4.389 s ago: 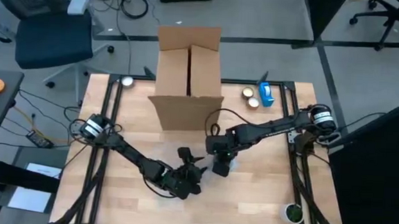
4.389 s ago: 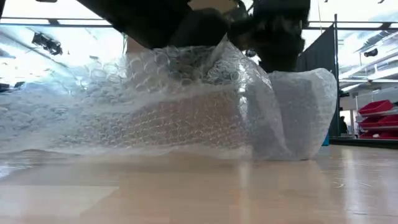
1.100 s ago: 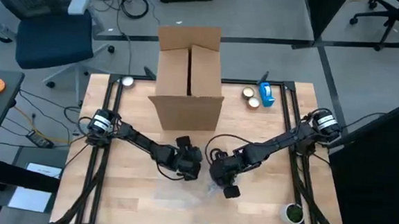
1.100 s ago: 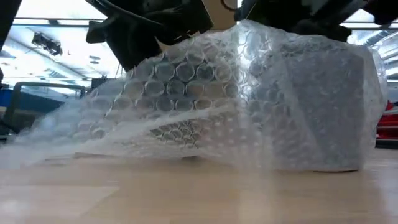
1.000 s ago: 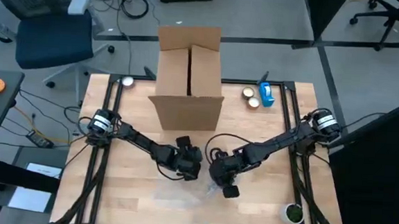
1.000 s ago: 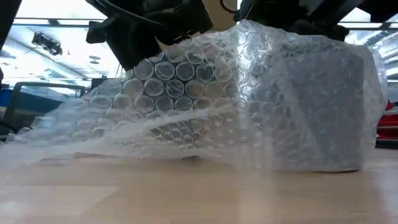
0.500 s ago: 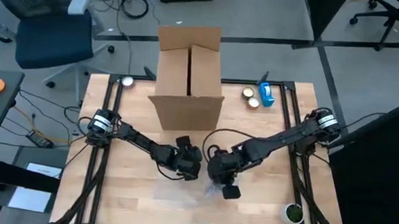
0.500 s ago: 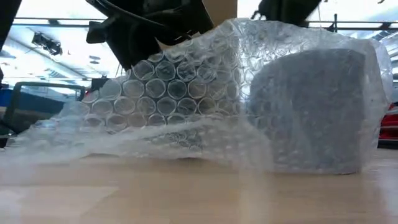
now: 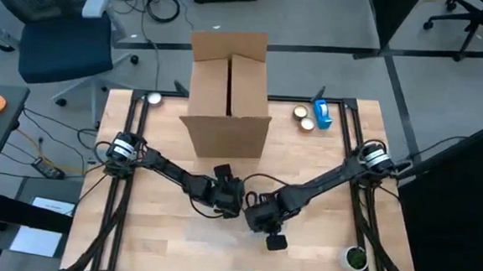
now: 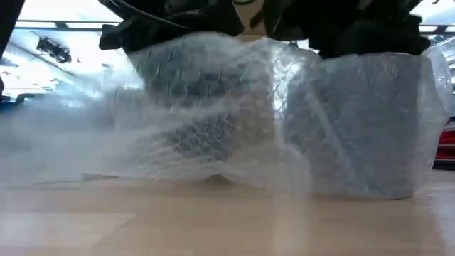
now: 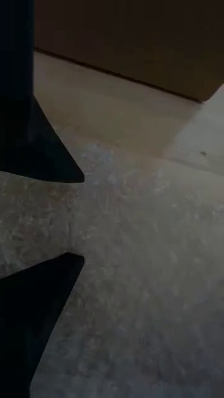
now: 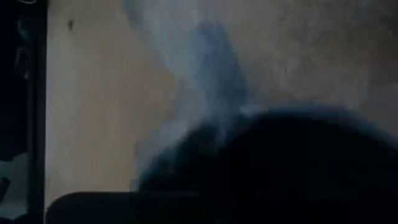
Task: Wrap mug
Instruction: Wrap the blue mug with bubble wrap
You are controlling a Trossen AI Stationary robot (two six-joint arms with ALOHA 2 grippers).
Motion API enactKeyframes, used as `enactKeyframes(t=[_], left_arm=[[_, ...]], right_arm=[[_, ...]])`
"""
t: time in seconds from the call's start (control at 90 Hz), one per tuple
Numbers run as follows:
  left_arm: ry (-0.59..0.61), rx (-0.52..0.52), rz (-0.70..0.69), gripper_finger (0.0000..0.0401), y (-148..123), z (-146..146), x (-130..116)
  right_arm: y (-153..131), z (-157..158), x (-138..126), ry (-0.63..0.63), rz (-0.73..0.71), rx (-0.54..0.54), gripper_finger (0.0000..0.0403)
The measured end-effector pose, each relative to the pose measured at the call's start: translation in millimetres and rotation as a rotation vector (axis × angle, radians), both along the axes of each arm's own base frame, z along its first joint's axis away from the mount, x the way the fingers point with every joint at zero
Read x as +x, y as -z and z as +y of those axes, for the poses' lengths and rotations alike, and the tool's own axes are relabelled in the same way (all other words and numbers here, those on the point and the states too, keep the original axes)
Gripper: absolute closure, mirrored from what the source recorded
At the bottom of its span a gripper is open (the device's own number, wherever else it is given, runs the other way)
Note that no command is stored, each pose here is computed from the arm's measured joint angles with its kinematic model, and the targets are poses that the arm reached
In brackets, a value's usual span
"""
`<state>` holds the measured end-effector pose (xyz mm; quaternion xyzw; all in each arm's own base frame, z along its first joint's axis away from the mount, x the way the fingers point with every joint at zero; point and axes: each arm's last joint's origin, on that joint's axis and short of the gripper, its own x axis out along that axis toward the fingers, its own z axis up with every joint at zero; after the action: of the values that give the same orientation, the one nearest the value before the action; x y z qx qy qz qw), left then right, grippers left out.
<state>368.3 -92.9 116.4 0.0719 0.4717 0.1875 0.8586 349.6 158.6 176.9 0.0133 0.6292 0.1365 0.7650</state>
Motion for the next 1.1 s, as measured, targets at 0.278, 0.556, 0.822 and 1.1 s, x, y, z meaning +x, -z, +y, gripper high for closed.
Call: enactKeyframes(t=[0.278, 0.556, 0.822, 1.1], left_arm=[[0.019, 0.034, -0.003, 0.0209, -3.5, -2.5, 0.1], [0.033, 0.044, 0.078, 0.0209, -37.0, -14.5, -11.8], [0.027, 0.042, -0.03, 0.0209, -108.6, -49.2, -22.5], [0.04, -0.136, -0.102, 0.0209, -137.8, -122.5, -61.6]], right_arm=[[-9.1, -6.7, -4.1, -0.033, -0.019, -0.04, 0.0403], [-55.6, -13.4, -20.5, -0.016, -0.138, -0.062, 0.0403], [-83.7, -9.5, -27.1, 0.006, -0.273, -0.012, 0.0403], [-72.4, -2.7, -19.3, -0.059, -0.312, -0.072, 0.0403]])
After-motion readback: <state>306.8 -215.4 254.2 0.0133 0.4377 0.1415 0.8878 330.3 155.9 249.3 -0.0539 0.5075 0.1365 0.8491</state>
